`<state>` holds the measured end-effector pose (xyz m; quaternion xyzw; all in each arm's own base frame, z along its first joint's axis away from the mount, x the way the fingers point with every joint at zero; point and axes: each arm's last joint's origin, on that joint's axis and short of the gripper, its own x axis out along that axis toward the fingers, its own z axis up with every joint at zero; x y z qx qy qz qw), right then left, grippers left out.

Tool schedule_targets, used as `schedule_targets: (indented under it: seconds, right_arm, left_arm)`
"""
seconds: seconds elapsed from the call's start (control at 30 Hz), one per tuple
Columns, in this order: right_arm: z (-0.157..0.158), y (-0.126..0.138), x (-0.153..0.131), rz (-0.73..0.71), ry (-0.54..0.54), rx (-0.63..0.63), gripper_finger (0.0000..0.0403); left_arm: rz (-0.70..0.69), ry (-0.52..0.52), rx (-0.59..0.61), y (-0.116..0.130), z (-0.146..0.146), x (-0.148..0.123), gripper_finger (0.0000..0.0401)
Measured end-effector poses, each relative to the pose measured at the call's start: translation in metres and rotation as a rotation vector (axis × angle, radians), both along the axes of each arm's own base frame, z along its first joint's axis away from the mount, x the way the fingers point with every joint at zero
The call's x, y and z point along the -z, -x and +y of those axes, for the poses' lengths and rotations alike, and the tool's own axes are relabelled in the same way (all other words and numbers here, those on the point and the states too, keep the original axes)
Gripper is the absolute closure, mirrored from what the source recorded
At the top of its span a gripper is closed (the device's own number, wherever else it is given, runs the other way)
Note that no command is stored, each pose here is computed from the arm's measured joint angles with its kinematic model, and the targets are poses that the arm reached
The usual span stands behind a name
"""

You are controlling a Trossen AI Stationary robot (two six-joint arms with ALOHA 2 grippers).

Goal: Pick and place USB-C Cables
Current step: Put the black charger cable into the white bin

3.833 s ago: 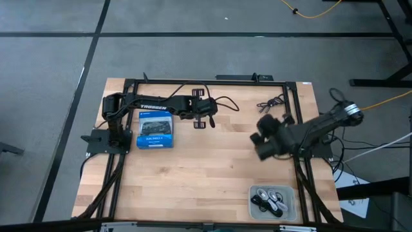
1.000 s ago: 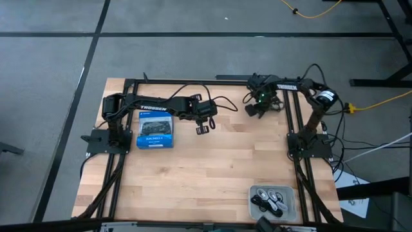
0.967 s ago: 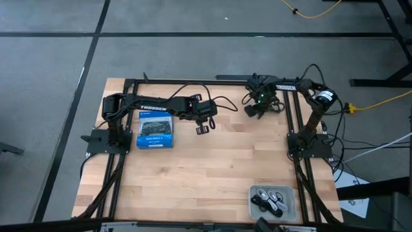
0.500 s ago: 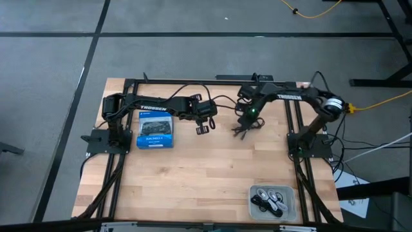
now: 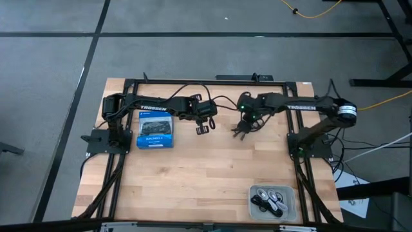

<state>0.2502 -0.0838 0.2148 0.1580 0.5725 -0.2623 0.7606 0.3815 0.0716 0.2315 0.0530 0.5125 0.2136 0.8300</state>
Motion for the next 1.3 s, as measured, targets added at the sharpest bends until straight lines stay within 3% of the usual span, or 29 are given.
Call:
schedule_targets:
  seconds: [0.23,0.43,0.7,0.97,1.2,1.3]
  right_arm:
    - [0.008,-0.015,0.027,0.081,-0.078,-0.078,0.0333]
    - [0.007,-0.02,0.037,0.092,-0.085,-0.069,0.0333]
    - [0.008,-0.028,0.055,0.143,-0.144,-0.221,0.0333]
    - [0.007,-0.033,0.081,0.222,-0.191,-0.197,0.0334]
    - [0.012,-0.027,0.076,0.251,-0.206,-0.201,0.0393]
    - [0.014,-0.025,0.072,0.252,-0.204,-0.207,0.0399]
  left_arm:
    - [0.088,-0.001,0.018,0.007,-0.001,0.003,0.0358]
    - [0.15,0.005,0.018,0.012,-0.001,0.005,0.0358]
    - [0.168,0.008,0.019,0.014,-0.001,0.006,0.0358]
    - [0.175,0.007,0.023,0.014,-0.001,0.006,0.0358]
    - [0.206,-0.015,0.049,0.016,-0.001,0.006,0.0358]
    - [0.208,-0.022,0.043,0.016,0.0,0.006,0.0358]
